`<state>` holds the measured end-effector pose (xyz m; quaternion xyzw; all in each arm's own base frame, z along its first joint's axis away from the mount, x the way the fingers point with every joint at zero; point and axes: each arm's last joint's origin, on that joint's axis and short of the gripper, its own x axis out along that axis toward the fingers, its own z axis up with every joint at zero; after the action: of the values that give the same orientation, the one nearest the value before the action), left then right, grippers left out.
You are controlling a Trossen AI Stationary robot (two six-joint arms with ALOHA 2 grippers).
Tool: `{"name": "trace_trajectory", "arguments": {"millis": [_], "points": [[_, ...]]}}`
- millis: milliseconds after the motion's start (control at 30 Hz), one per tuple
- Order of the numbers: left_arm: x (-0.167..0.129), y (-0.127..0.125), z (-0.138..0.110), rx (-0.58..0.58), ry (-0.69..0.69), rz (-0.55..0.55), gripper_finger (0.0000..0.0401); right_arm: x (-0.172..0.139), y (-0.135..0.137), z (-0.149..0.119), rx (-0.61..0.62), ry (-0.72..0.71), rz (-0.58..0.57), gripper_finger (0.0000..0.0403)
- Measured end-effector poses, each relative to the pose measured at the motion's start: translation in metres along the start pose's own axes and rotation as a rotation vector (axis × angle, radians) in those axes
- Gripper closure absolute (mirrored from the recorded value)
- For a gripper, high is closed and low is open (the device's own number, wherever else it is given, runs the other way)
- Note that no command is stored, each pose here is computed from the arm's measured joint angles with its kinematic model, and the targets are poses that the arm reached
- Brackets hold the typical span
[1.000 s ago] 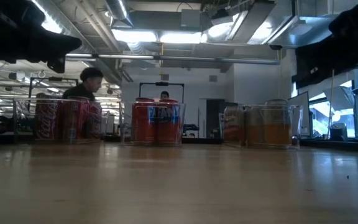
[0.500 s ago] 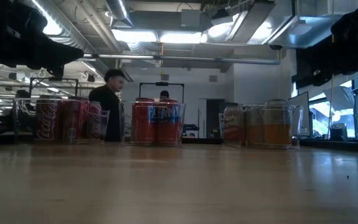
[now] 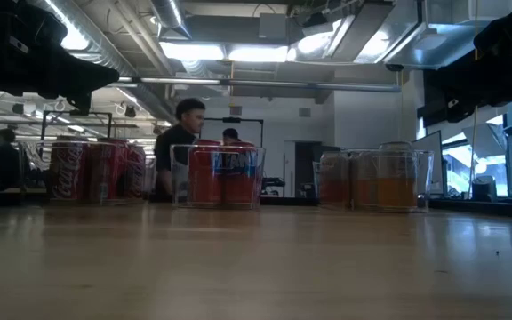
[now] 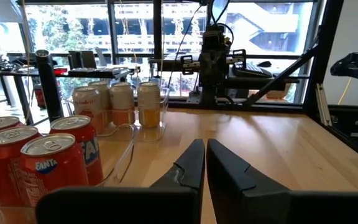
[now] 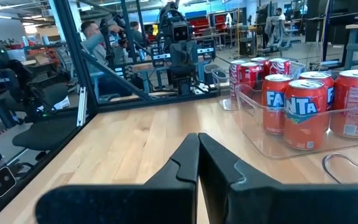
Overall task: Sort soda cans
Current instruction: Return to Home Position
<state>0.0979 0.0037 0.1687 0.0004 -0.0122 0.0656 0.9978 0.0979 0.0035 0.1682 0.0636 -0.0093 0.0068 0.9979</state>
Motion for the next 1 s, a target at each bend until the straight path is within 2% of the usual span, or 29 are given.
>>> {"name": "trace_trajectory", "arguments": {"millis": [1000], "points": [[0.0000, 0.0000, -0.0001, -0.002, 0.000, 0.000, 0.0391, 0.0000, 0.0001, 0.0015, 0.000, -0.017, 0.000, 0.0393]]}}
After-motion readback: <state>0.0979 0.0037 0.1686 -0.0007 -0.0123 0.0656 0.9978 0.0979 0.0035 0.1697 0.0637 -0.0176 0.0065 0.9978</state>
